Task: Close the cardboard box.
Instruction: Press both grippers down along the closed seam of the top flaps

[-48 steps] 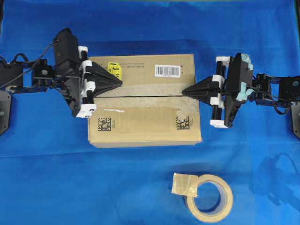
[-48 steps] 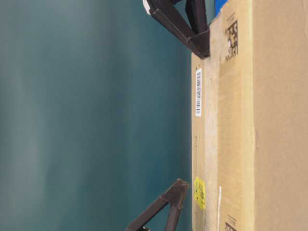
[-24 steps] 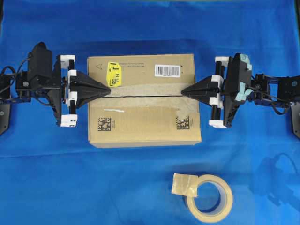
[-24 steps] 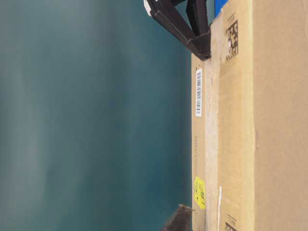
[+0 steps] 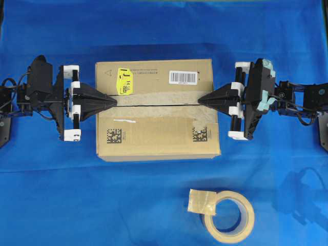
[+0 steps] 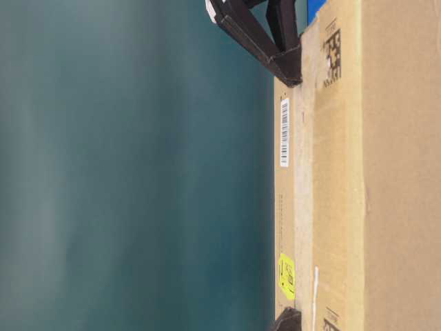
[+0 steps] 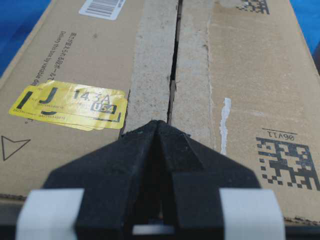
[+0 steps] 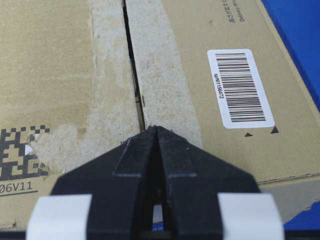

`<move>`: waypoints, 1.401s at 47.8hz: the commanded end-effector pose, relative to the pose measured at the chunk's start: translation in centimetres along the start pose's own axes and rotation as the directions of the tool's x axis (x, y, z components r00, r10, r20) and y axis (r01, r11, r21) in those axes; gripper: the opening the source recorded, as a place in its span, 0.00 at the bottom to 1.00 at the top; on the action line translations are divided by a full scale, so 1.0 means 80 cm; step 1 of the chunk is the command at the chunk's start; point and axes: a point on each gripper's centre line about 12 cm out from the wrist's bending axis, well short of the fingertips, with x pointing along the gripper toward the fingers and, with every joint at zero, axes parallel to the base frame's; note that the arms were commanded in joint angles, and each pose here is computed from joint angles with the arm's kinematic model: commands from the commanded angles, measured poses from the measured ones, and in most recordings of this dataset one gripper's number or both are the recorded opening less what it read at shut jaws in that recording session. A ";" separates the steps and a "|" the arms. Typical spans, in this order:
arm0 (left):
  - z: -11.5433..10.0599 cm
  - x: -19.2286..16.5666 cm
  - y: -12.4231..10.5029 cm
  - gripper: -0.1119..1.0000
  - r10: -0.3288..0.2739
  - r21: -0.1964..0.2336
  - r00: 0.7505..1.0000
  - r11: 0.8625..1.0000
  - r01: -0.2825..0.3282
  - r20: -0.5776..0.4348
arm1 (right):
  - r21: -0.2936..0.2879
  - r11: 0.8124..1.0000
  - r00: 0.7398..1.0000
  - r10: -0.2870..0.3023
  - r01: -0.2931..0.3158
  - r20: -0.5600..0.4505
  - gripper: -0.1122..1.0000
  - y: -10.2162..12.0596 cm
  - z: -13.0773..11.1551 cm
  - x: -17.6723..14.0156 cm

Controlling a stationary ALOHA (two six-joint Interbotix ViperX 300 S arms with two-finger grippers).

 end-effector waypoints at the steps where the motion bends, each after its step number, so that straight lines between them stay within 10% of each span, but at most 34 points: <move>1: 0.002 0.000 -0.003 0.10 -0.010 0.006 1.000 1.000 0.010 0.010 | 0.003 1.000 1.000 0.005 -0.005 0.025 0.10 0.003 0.009 0.001; 67: -0.006 0.009 -0.016 0.10 -0.039 0.014 0.998 0.999 0.040 -0.056 | -0.001 1.000 0.999 0.023 -0.023 0.026 0.10 0.010 0.009 0.001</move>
